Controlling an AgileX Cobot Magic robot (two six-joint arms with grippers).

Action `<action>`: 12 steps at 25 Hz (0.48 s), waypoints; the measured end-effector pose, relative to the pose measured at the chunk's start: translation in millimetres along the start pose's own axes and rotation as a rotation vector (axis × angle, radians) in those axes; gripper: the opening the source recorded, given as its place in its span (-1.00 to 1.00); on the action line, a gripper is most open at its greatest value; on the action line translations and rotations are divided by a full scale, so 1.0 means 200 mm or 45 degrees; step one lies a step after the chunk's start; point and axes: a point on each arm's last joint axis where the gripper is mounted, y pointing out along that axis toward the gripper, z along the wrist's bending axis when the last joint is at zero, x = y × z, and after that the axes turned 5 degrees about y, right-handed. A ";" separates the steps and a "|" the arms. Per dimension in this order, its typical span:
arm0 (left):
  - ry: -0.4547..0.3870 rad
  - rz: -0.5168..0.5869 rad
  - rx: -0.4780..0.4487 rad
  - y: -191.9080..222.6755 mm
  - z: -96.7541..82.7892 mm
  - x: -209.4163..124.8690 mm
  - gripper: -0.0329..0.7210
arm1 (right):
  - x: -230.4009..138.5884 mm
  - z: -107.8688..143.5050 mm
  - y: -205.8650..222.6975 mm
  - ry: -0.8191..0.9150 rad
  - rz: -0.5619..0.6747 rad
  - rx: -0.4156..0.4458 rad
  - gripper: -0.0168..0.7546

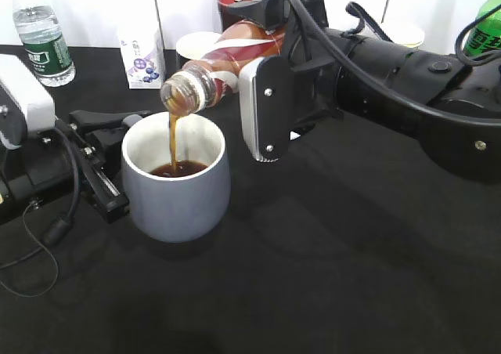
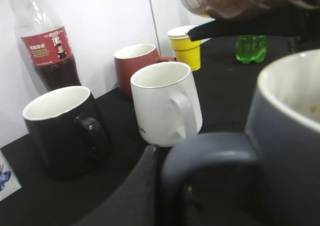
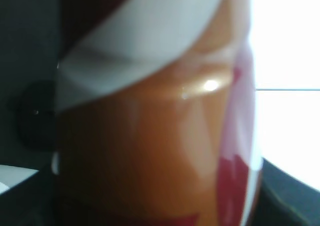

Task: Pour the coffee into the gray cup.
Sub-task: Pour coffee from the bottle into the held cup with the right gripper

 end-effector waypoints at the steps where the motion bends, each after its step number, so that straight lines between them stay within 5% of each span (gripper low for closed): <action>1: 0.000 0.000 0.000 0.00 0.00 0.00 -0.80 | 0.00 0.00 0.00 0.000 0.000 0.000 0.41; 12: 0.001 0.000 0.000 0.00 0.00 0.00 -0.80 | 0.00 0.00 0.00 -0.033 0.000 -0.001 0.41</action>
